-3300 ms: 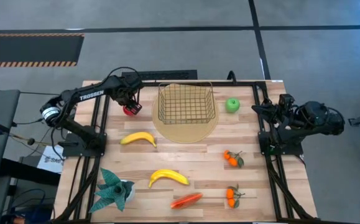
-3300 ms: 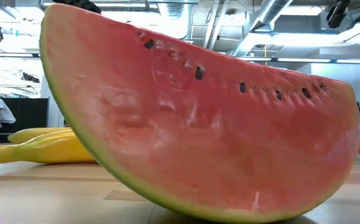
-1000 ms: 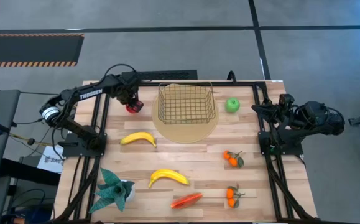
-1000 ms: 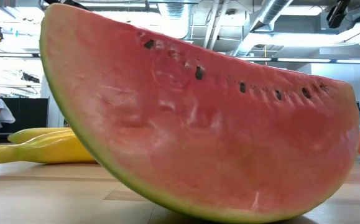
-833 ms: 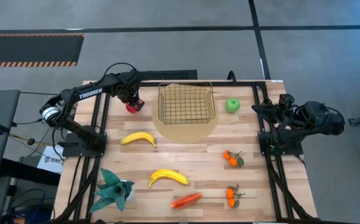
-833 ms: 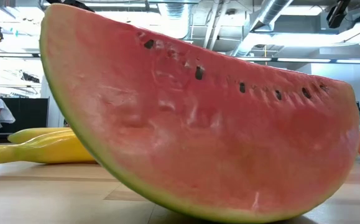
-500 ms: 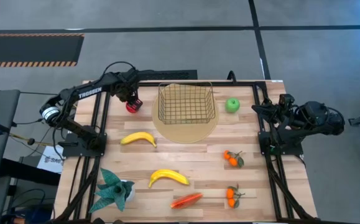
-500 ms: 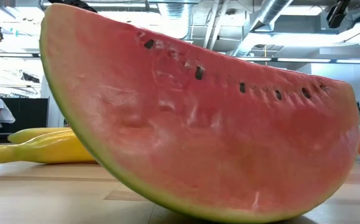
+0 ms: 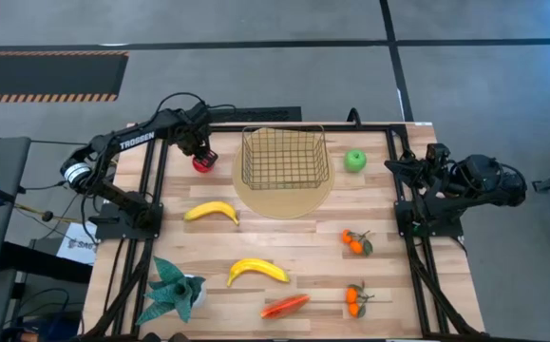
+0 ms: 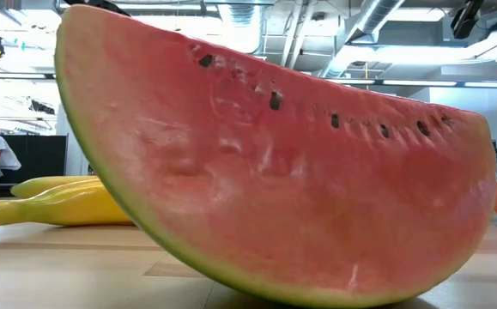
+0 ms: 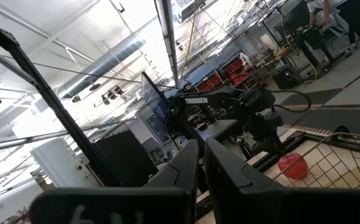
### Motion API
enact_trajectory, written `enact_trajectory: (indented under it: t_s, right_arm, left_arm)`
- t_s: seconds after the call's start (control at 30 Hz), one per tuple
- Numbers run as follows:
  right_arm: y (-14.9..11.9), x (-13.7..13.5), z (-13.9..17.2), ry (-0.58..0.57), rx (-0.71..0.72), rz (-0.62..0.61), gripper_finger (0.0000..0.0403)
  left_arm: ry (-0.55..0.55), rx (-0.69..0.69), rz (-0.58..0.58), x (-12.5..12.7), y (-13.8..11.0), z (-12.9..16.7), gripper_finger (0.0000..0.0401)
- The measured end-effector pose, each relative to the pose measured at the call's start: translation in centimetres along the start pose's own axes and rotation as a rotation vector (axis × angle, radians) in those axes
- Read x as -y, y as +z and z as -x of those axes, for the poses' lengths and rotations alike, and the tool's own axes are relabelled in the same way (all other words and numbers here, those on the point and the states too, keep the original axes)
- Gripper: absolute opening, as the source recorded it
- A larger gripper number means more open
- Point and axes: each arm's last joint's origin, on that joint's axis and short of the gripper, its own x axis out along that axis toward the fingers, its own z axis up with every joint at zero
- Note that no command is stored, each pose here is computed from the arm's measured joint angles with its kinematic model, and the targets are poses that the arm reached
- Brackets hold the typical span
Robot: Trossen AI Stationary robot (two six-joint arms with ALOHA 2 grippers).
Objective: Build produce basket
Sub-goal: Put the red apple into the basket
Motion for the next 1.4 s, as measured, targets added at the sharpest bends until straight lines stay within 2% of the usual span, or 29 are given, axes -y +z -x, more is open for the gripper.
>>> enact_trajectory:
  t_s: [0.6, 0.73, 0.93, 1.4]
  right_arm:
    - [-0.01, 0.01, 0.00, 0.000, -0.001, 0.002, 0.0052]
    - [-0.01, 0.01, 0.00, 0.000, -0.001, 0.003, 0.0052]
    - [-0.01, 0.01, 0.00, 0.000, -0.001, 0.003, 0.0052]
    - [-0.01, 0.01, 0.00, 0.000, -0.001, 0.002, 0.0052]
  left_arm:
    - [0.009, -0.004, 0.001, -0.03, -0.04, 0.00, 0.0149]
    - [0.001, -0.013, -0.078, 0.00, -0.13, 0.00, 0.0149]
    - [0.009, -0.006, -0.096, -0.02, -0.06, 0.00, 0.0149]
    - [0.021, -0.001, -0.031, -0.24, -0.01, -0.01, 0.0149]
